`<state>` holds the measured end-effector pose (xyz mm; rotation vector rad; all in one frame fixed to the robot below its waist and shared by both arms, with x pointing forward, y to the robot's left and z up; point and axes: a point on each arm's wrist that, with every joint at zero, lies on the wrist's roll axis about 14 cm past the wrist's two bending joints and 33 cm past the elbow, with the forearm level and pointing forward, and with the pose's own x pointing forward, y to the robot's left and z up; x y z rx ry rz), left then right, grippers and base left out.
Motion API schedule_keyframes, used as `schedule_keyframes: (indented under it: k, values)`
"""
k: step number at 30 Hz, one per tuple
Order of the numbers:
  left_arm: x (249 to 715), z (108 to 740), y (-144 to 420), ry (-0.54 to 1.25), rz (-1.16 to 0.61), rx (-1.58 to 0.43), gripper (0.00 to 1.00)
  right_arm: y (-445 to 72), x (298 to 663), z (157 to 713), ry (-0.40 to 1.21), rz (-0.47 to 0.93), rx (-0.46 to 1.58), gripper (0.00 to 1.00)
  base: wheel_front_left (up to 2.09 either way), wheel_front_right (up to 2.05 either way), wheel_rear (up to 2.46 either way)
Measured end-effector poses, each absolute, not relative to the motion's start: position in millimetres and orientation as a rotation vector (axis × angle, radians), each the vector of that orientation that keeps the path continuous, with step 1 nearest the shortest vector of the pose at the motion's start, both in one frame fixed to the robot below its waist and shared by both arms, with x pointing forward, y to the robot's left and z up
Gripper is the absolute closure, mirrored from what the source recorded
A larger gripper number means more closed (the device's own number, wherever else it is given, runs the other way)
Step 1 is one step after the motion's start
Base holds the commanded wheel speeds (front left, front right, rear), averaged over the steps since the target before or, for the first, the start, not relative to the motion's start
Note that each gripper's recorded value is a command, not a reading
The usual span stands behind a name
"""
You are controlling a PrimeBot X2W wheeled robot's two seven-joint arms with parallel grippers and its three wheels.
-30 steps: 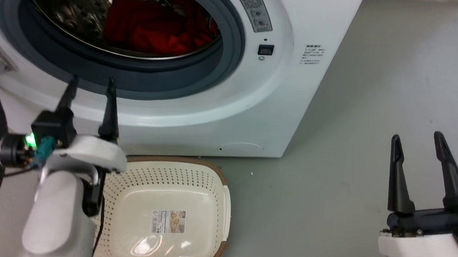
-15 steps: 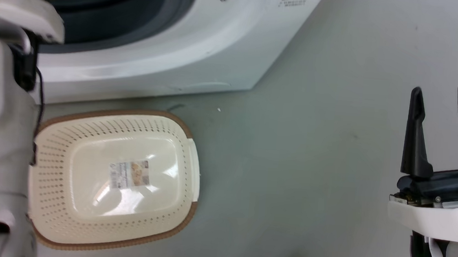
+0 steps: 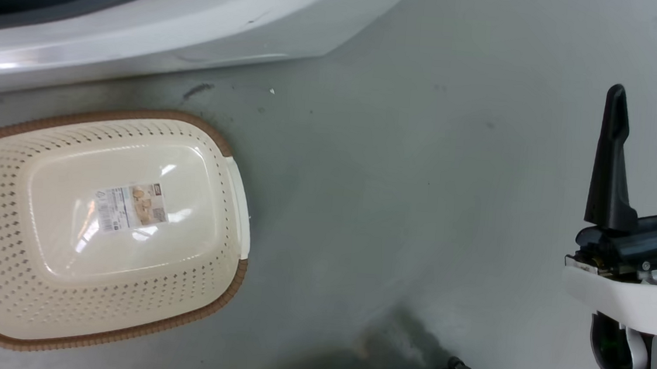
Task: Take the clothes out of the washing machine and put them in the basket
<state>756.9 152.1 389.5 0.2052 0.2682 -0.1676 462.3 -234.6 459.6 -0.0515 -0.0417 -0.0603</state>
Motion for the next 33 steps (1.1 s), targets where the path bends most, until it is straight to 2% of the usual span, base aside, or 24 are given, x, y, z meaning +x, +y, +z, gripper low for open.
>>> schedule_keyframes:
  k: [9, 16, 20, 32, 33]
  values:
    - [769.1, 330.1, 144.1, 0.576, -0.174, 0.201, 0.0, -245.7, 465.0, 442.3, -0.003, -0.089, -0.057, 0.0, 0.0, 0.0, 0.0]
    - [759.8, 288.7, 134.4, 0.844, -0.19, 0.215, 0.0, -246.9, 469.5, 427.0, 0.026, -0.089, -0.054, 0.0, 0.0, 0.0, 0.0]
    - [764.1, 274.4, 141.2, 0.898, -0.17, 0.207, 0.0, -249.9, 467.7, 419.5, 0.049, -0.098, -0.05, 0.0, 0.0, 0.0, 0.0]
    - [778.1, 260.4, 137.5, 0.881, -0.166, 0.206, 0.0, -255.5, 465.5, 403.3, 0.092, -0.115, -0.048, 0.0, 0.0, 0.0, 0.0]
    - [778.1, 260.8, 137.5, 0.88, -0.167, 0.21, 1.0, -254.9, 466.4, 403.1, 0.09, -0.113, -0.047, 0.0, 0.0, 0.0, 0.0]
